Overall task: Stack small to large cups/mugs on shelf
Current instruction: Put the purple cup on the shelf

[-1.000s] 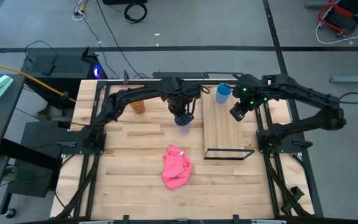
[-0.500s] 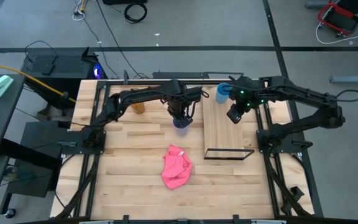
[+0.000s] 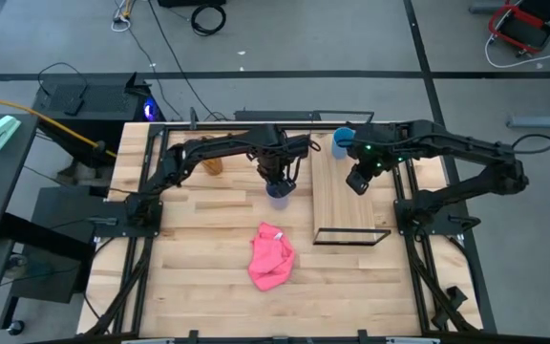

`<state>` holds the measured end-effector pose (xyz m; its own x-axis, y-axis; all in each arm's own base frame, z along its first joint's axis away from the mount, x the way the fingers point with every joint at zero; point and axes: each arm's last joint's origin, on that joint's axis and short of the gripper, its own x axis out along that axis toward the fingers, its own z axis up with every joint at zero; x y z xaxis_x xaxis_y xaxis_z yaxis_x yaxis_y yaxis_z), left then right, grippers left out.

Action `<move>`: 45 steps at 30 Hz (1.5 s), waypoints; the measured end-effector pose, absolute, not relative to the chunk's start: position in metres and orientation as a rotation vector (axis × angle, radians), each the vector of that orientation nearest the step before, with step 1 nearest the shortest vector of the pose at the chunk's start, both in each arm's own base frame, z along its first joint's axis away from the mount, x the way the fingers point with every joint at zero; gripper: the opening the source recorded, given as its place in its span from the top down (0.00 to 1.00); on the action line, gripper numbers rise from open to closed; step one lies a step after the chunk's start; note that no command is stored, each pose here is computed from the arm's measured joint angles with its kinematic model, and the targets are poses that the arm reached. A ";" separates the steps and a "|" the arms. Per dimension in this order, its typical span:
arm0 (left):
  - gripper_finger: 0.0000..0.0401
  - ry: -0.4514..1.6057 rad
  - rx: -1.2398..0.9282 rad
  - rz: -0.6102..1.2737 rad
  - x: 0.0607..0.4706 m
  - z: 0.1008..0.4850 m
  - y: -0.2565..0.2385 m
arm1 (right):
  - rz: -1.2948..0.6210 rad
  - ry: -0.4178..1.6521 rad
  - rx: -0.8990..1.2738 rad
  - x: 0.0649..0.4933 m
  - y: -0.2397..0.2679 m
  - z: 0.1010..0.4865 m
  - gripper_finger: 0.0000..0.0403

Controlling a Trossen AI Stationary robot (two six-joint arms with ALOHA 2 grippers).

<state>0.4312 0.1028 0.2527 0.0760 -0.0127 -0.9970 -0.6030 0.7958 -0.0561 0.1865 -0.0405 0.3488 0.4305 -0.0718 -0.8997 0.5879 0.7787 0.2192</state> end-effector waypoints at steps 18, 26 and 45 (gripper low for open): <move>0.82 1.351 -0.563 0.441 0.441 0.254 0.100 | -0.450 1.061 0.578 0.213 -0.046 0.336 0.78; 0.83 1.319 -0.573 0.420 0.444 0.255 0.100 | -0.441 1.095 0.592 0.229 -0.049 0.325 0.78; 0.84 1.350 -0.559 0.440 0.402 0.330 0.090 | -0.378 0.958 0.638 0.242 -0.050 0.331 0.78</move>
